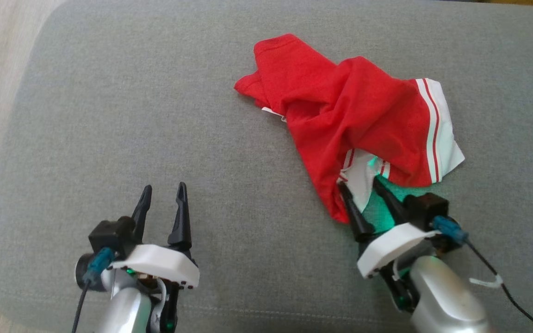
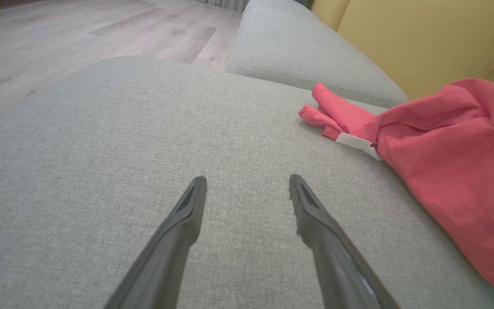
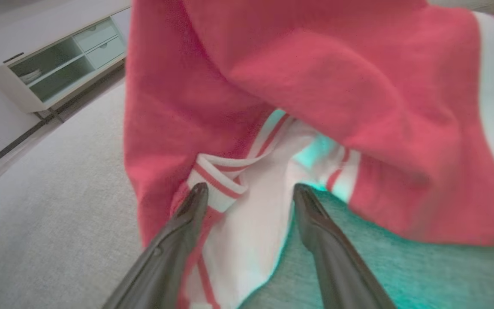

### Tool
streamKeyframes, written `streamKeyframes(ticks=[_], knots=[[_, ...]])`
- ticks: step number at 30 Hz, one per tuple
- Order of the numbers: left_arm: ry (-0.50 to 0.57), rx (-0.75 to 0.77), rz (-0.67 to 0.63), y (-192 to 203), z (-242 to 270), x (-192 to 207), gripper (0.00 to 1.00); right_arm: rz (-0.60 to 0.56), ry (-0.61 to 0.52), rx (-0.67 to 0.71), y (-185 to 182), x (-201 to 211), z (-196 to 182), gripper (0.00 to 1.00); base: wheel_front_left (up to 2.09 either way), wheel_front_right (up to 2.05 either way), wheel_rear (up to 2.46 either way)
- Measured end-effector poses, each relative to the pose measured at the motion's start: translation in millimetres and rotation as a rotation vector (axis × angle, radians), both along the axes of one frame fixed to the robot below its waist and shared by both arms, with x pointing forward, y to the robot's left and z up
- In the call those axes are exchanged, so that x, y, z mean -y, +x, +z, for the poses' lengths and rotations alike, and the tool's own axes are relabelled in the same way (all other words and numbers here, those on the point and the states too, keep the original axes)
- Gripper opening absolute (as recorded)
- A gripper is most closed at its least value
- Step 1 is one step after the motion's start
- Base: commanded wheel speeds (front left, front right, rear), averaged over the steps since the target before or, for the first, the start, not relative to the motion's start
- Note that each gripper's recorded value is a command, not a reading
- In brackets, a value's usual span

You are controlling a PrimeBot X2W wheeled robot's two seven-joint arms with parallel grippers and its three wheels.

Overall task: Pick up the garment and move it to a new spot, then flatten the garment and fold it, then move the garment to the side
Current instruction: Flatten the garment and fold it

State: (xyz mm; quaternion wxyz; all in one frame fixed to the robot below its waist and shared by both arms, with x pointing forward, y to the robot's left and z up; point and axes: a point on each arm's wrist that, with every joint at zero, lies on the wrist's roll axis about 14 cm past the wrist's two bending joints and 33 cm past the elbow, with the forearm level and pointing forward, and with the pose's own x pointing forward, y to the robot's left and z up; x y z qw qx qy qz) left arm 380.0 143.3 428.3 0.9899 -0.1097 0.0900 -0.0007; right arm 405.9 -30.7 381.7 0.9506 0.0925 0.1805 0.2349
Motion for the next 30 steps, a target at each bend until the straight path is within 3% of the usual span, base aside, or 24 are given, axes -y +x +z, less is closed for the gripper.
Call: streamKeyframes(ticks=[4,9,10,11,12,17,23,30], knots=[[-0.009,0.001,-0.007,0,1,3,1.0,-0.058,-0.026,-0.032,1,20,-10,1.0,0.0,0.0,0.0],[-0.016,-0.004,-0.014,0,-1,6,1.0,-0.053,-0.061,-0.05,-3,24,-19,0.97,0.0,0.0,0.0],[-0.016,-0.006,-0.015,-1,-1,6,1.0,-0.044,-0.063,-0.052,-3,22,-20,0.47,0.0,0.0,0.0],[-0.015,-0.008,-0.014,-1,-2,6,1.0,-0.039,-0.057,-0.05,-2,20,-19,0.47,0.0,0.0,0.0],[-0.015,-0.009,-0.014,-1,-2,5,1.0,-0.037,-0.051,-0.048,0,18,-18,0.0,0.0,0.0,0.0],[-0.012,-0.003,-0.004,-3,0,2,1.0,-0.043,-0.017,-0.03,3,13,-6,0.0,0.0,0.0,0.0],[-0.017,0.011,-0.021,-3,5,8,1.0,-0.124,0.039,0.158,33,37,55,0.0,0.0,0.0,0.0],[-0.039,0.03,-0.082,-5,11,28,1.0,-0.218,0.011,0.533,66,99,178,0.0,0.0,0.0,0.0]])
